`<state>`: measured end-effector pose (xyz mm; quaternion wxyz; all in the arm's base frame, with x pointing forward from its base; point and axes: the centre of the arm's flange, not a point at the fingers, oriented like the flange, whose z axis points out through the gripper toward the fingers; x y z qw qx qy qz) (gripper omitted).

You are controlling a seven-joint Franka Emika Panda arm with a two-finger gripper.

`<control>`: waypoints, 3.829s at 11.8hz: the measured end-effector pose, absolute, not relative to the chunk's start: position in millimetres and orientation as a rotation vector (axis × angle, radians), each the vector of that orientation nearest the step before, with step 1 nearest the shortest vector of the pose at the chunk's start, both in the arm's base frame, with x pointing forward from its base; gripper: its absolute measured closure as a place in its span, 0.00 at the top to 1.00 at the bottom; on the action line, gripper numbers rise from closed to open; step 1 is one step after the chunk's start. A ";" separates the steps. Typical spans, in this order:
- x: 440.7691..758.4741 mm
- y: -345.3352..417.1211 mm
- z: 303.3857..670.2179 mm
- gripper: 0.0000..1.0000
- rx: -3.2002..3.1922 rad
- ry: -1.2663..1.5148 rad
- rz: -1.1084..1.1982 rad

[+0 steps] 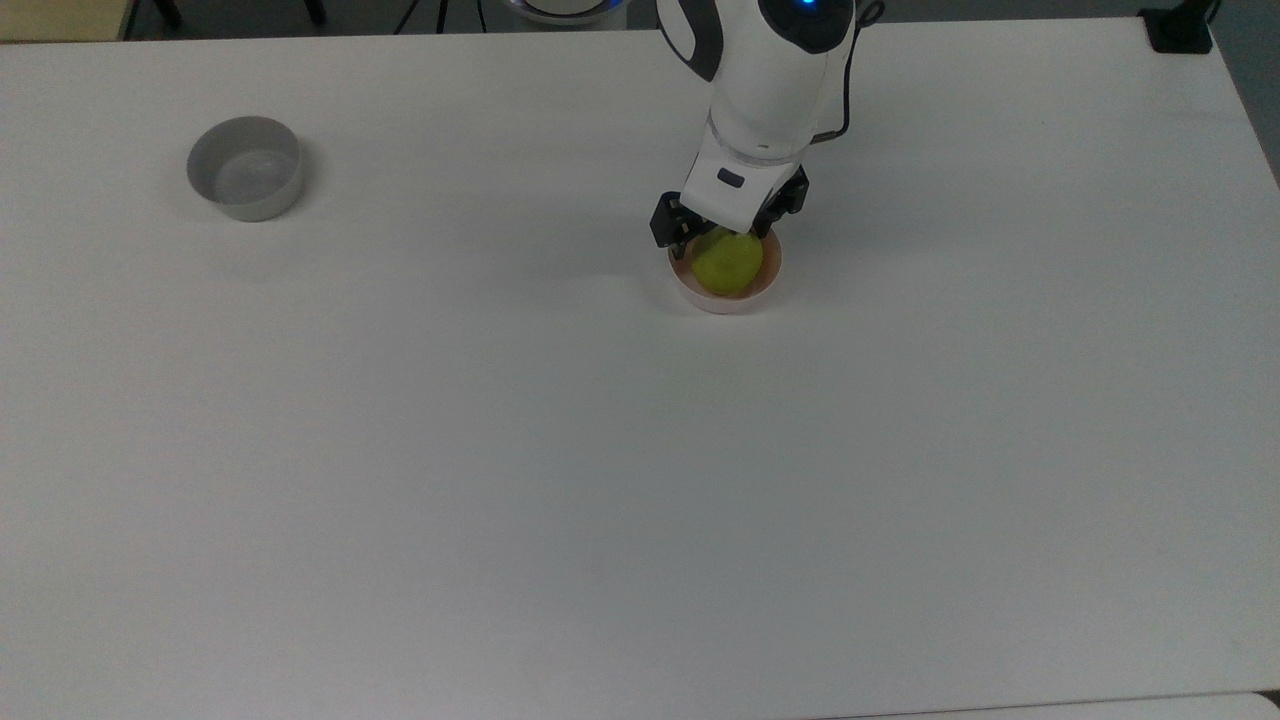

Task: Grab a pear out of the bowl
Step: 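Lower the gripper around the pear and close on it, then lift the pear up out of the pink bowl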

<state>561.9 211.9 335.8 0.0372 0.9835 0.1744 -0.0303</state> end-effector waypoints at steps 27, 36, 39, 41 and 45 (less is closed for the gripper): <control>565.9 215.4 326.0 0.74 3.006 0.550 -0.065; 562.3 212.2 440.7 0.74 2.973 0.472 0.037; 565.3 207.6 468.2 0.74 2.973 0.441 0.060; 576.2 183.5 474.0 0.74 2.979 0.372 0.074; 603.7 74.3 479.1 0.74 2.980 0.260 0.057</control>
